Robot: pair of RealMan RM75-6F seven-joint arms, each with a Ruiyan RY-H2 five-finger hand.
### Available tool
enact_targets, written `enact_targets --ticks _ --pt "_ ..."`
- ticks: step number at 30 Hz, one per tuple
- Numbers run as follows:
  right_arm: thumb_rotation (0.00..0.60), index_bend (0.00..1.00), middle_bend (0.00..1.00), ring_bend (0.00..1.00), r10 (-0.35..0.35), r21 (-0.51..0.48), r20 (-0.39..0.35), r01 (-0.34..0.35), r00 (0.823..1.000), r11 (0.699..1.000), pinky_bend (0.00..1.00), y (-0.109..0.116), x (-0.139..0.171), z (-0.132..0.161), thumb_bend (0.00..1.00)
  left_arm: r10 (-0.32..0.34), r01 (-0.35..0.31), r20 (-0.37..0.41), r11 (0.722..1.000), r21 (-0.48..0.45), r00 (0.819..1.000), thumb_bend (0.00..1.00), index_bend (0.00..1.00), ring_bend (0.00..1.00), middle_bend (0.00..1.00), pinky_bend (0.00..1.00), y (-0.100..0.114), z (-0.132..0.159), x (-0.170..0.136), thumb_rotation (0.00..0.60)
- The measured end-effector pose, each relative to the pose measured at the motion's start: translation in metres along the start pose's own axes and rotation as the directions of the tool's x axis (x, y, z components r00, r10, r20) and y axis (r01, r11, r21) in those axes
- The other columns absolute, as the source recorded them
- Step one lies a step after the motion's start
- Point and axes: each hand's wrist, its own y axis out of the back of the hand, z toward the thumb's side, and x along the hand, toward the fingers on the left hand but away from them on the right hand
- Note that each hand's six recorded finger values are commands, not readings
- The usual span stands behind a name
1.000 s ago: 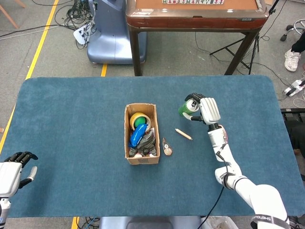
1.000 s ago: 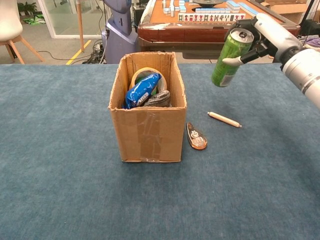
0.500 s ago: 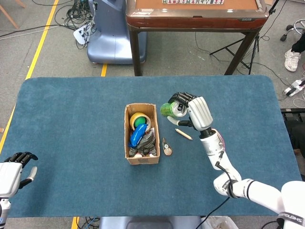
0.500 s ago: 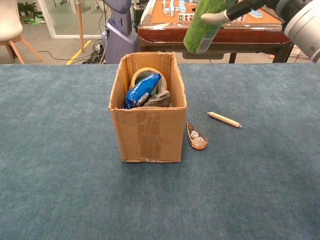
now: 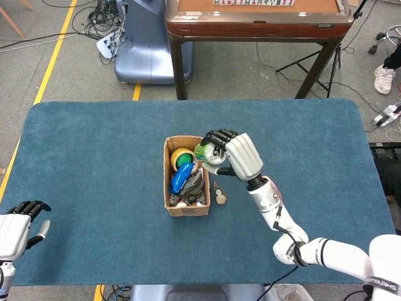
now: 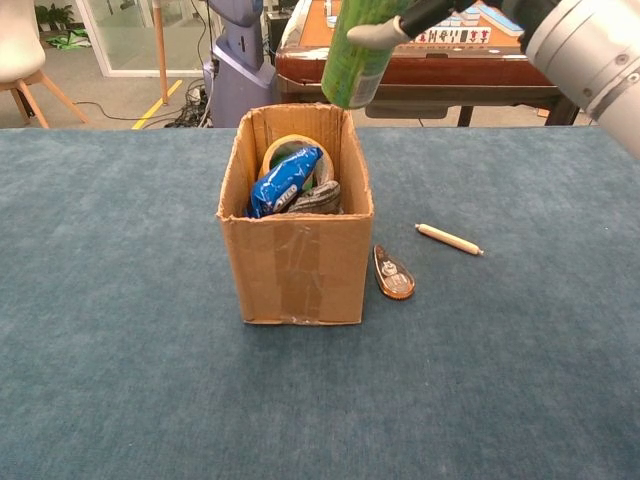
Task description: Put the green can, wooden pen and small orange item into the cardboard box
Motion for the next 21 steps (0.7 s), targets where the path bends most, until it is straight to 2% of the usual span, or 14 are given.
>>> enact_targets --ticks 6,9,11,14,17,21 --pt "0.6 0.46 0.52 0.48 0.03 -0.018 0.006 -0.03 1.0 0.999 0.61 -0.023 -0.01 0.0 0.2 -0.003 0.003 0.009 1.0 0.001 1.0 0.37 0.42 0.35 0.41 0.51 0.0 0.002 -0.001 0.6" --pt "0.6 0.44 0.45 0.41 0.06 -0.02 0.012 -0.06 0.998 0.998 0.58 -0.035 -0.013 0.0 0.1 -0.001 0.001 0.008 1.0 -0.002 1.0 0.37 0.42 0.35 0.41 0.51 0.001 0.002 -0.002 0.6" --pt "0.6 0.34 0.37 0.34 0.086 -0.025 0.011 -0.085 0.996 0.996 0.51 -0.042 -0.014 0.0 0.02 -0.002 0.002 0.006 1.0 -0.001 1.0 0.37 0.42 0.35 0.41 0.51 0.002 0.002 -0.002 0.6" --pt "0.6 0.12 0.24 0.24 0.129 -0.054 0.005 -0.128 0.992 0.99 0.4 -0.05 -0.014 0.002 0.0 0.0 0.0 0.005 1.0 -0.003 1.0 0.37 0.42 0.35 0.41 0.51 0.003 0.002 -0.002 0.6" --pt "0.6 0.06 0.17 0.19 0.151 -0.096 -0.002 -0.15 0.989 0.984 0.35 -0.052 -0.014 0.003 0.0 0.002 -0.002 0.008 1.0 -0.004 1.0 0.37 0.42 0.35 0.41 0.51 0.003 0.002 -0.003 0.6" --pt "0.6 0.06 0.16 0.19 0.162 -0.114 -0.026 -0.164 0.986 0.98 0.34 -0.049 -0.013 0.005 0.0 -0.006 0.006 0.004 1.0 0.003 1.0 0.37 0.42 0.35 0.41 0.51 0.002 0.002 -0.003 0.6"
